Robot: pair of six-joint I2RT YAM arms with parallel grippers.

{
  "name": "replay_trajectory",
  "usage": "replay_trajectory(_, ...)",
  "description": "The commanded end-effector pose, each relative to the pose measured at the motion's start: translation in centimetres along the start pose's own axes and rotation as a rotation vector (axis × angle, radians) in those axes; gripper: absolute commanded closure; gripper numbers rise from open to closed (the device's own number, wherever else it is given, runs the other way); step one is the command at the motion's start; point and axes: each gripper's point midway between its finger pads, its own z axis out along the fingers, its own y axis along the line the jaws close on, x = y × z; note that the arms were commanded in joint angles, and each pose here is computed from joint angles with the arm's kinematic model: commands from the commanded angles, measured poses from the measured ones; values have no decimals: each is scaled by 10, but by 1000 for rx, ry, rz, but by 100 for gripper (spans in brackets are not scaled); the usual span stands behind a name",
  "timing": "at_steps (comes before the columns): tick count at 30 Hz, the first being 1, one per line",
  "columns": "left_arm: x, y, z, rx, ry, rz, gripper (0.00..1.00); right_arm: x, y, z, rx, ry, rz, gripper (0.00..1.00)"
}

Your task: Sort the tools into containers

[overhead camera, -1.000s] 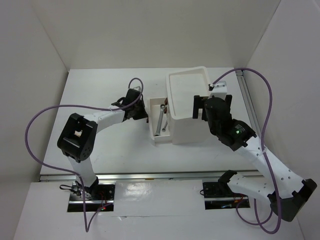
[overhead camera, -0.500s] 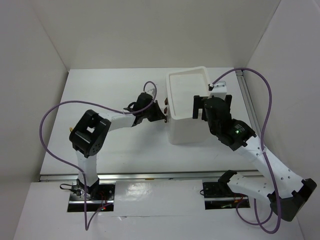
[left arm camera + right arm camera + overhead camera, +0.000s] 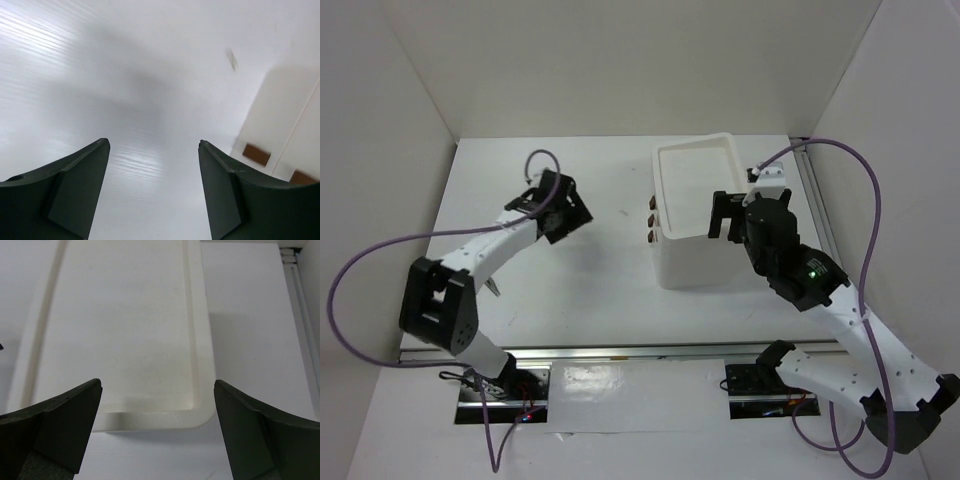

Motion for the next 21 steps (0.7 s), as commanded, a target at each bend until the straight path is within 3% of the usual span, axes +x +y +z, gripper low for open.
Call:
replay_trajectory(1,-47,72,-64,-310,-143,-53,16,-72,15,-36,-156,-199,117,0)
replay_trajectory(3,-62,110,-88,-398,-180,-133,16,-93,12,-47,-164,-246,127,0)
replay_trajectory(8,-81,172,-112,-470,-203,-268,17,-98,6,-55,-152,-234,130,0)
replay_trajectory(9,-84,181,-111,-470,-189,-242,18,-97,3,-59,-152,-234,131,0)
replay_trajectory(11,-100,194,-100,-446,-176,-262,21,-87,10,-58,-193,-212,152,0)
replay_trajectory(13,-107,190,-83,-374,-142,-192,23,-79,16,-60,-235,-197,142,0)
replay_trajectory(21,-131,237,-46,-492,-126,-192,22,-57,48,-81,-485,-196,159,0)
